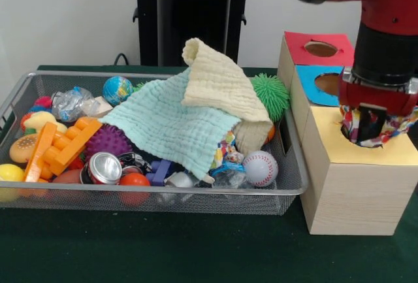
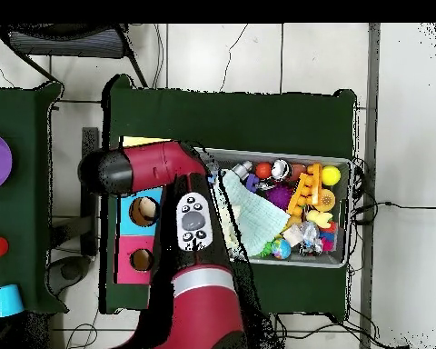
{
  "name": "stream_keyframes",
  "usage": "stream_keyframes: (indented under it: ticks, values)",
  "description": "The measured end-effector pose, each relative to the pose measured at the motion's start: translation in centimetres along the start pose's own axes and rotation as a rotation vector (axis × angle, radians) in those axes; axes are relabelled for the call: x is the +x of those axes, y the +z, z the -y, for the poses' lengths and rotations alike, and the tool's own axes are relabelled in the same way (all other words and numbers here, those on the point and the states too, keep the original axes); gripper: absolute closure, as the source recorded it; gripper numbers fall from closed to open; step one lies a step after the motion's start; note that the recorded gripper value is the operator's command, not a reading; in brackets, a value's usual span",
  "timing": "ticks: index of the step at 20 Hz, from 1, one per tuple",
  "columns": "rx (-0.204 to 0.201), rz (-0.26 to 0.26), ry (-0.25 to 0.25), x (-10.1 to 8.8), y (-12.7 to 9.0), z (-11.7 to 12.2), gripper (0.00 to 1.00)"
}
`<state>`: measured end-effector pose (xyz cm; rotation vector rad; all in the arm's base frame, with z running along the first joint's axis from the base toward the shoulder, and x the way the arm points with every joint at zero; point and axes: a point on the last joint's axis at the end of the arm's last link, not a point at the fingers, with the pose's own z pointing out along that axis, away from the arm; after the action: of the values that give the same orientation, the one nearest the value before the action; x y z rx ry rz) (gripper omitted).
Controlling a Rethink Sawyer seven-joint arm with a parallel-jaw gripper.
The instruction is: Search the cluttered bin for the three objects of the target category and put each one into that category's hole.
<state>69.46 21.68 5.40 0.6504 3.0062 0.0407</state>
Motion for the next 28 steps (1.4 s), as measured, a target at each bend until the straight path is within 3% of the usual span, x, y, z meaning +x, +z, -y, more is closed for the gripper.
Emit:
stream_keyframes:
  ticks: [10,20,28]
  values:
    - [0.028,0.043,-0.026,0.1,-5.2,-0.4,1.0]
    - [0.028,0.05,-0.024,-0.2,-5.8,-0.3,1.0]
    - [0.05,0.004,-0.017,1.1,-6.7,0.3,1.0]
